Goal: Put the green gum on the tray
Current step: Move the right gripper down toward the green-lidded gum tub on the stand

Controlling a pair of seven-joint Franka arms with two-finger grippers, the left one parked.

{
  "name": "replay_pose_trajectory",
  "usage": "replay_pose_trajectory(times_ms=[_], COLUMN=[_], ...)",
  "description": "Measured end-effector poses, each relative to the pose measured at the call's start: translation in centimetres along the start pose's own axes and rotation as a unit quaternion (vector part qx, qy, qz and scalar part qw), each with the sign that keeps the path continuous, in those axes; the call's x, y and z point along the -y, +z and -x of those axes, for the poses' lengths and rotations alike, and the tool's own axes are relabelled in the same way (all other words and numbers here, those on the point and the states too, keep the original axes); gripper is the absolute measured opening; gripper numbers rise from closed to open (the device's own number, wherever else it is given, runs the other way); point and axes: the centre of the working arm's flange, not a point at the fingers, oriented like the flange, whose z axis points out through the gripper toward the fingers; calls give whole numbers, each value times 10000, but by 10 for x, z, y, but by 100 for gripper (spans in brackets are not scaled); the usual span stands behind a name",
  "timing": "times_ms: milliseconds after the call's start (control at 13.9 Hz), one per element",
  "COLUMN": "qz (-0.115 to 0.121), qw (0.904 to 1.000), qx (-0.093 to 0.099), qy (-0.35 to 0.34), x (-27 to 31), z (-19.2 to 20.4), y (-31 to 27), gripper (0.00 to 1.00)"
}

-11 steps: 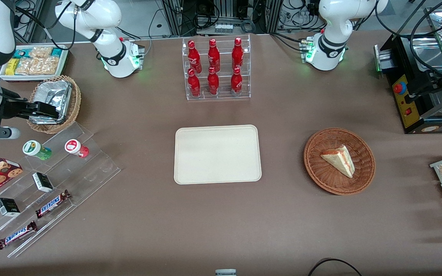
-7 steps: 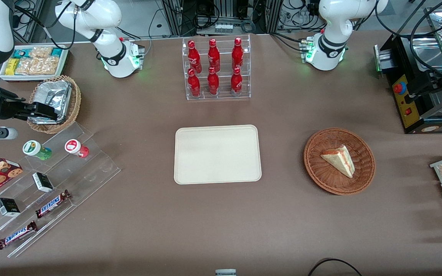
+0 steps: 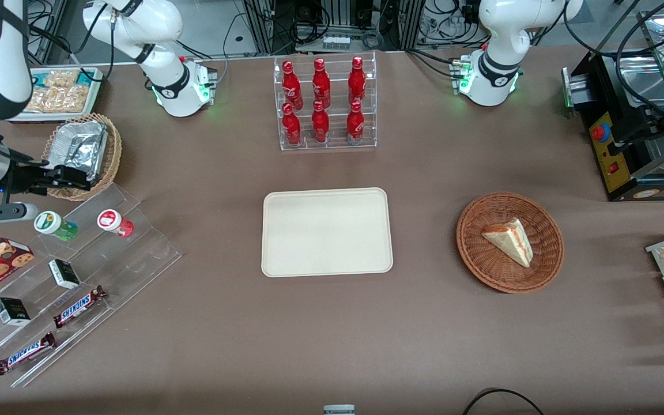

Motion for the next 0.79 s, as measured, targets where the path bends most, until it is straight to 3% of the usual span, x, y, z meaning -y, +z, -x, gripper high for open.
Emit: replay_pose_trajectory(times_ms=[359,791], qz=[39,198], qw=[9920,9611], qx=[-281,-485], qy=[-1230,-2713], x=[-64,-109], z=[6,16], y=[36,79], gripper=[100,100])
